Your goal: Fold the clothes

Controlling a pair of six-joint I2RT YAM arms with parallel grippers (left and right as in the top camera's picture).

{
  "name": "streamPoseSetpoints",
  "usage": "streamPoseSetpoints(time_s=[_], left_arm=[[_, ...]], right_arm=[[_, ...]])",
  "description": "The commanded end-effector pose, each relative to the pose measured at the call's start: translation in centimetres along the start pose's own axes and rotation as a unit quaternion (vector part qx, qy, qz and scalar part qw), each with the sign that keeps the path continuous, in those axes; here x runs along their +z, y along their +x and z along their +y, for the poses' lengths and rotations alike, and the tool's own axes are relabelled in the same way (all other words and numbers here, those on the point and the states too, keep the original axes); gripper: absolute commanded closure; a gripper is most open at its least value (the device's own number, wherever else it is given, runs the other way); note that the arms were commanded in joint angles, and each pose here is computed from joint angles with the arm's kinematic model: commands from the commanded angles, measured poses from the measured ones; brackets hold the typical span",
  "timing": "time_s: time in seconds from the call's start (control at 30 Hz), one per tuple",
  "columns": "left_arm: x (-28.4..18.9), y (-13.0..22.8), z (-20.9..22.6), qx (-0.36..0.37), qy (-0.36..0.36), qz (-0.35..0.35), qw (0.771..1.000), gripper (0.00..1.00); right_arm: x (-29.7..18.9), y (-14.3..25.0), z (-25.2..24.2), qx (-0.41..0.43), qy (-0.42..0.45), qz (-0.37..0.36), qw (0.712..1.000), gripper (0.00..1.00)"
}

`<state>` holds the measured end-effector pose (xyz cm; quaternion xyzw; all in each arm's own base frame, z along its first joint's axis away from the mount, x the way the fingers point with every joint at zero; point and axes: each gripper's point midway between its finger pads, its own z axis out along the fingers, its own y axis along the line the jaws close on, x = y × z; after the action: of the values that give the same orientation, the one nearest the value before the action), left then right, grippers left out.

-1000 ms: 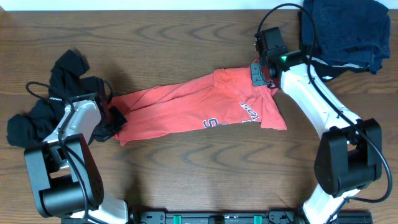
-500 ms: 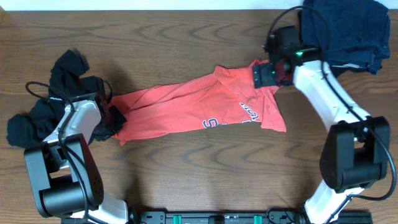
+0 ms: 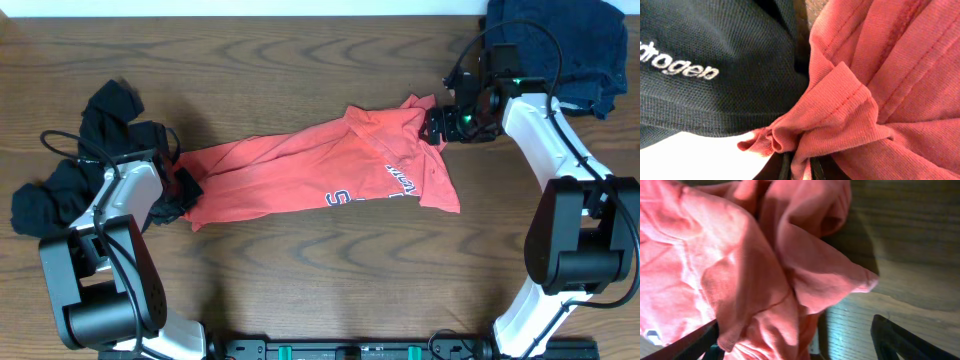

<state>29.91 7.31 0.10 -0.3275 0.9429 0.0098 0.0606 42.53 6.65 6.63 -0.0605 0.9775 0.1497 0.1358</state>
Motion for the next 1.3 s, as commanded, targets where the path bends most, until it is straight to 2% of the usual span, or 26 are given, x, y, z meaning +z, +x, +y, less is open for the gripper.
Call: streamPoseSetpoints(time_s=[0.0, 0.03, 0.07, 0.13, 0.2, 0.23, 0.33, 0.53, 0.67, 0.83, 0.93, 1.27], left_arm=[[0.5, 0.4, 0.6, 0.021, -0.012, 0.007, 1.0, 0.83], [0.5, 0.3, 0.6, 0.021, -0.011, 0.006, 1.0, 0.83], [0.3, 0.3, 0.5, 0.021, -0.009, 0.005, 1.0, 0.78], [0.0, 0.1, 0.2, 0.02, -0.001, 0.002, 1.0, 0.65], [-0.6, 0.0, -0.2, 0.02, 0.011, -0.002, 1.0, 0.48], [-1.1, 0.0, -0.3, 0.02, 0.015, -0.006, 1.0, 0.38], [-2.7, -0.1, -0.2, 0.02, 0.021, -0.019, 0.999, 0.23], [-6.5, -0.4, -0.2, 0.032, 0.039, -0.063, 0.997, 0.01], [-7.5, -0.5, -0.7, 0.064, 0.054, -0.077, 0.993, 0.02], [-7.0, 0.3, -2.6, 0.109, 0.106, -0.053, 0.987, 0.02], [-6.0, 0.1, -2.8, 0.115, 0.106, -0.045, 0.987, 0.02], [-1.5, 0.0, -4.0, 0.13, 0.117, -0.007, 0.984, 0.02]], right_arm=[[-2.0, -1.8, 2.3, -0.035, -0.026, -0.034, 0.998, 0.13], [-2.6, -2.3, 2.7, -0.046, -0.027, -0.043, 0.998, 0.12], [-3.2, -2.9, 3.3, -0.053, -0.028, -0.053, 0.997, 0.13], [-4.0, -3.6, 4.7, -0.067, -0.039, -0.067, 0.995, 0.23], [-4.1, -4.0, 5.7, -0.079, -0.044, -0.074, 0.993, 0.71], [-4.0, -4.1, 6.0, -0.083, -0.045, -0.075, 0.993, 0.99], [-3.2, -4.0, 6.5, -0.087, -0.049, -0.068, 0.993, 0.99], [-0.3, -2.6, 6.1, -0.076, -0.061, -0.028, 0.995, 0.99], [2.4, -1.3, 5.4, -0.064, -0.067, 0.006, 0.996, 0.99], [5.3, -0.1, 4.9, -0.053, -0.076, 0.038, 0.995, 0.99], [6.6, 0.5, 4.7, -0.05, -0.078, 0.052, 0.994, 0.99], [7.0, 0.4, 4.5, -0.052, -0.074, 0.049, 0.995, 0.99]])
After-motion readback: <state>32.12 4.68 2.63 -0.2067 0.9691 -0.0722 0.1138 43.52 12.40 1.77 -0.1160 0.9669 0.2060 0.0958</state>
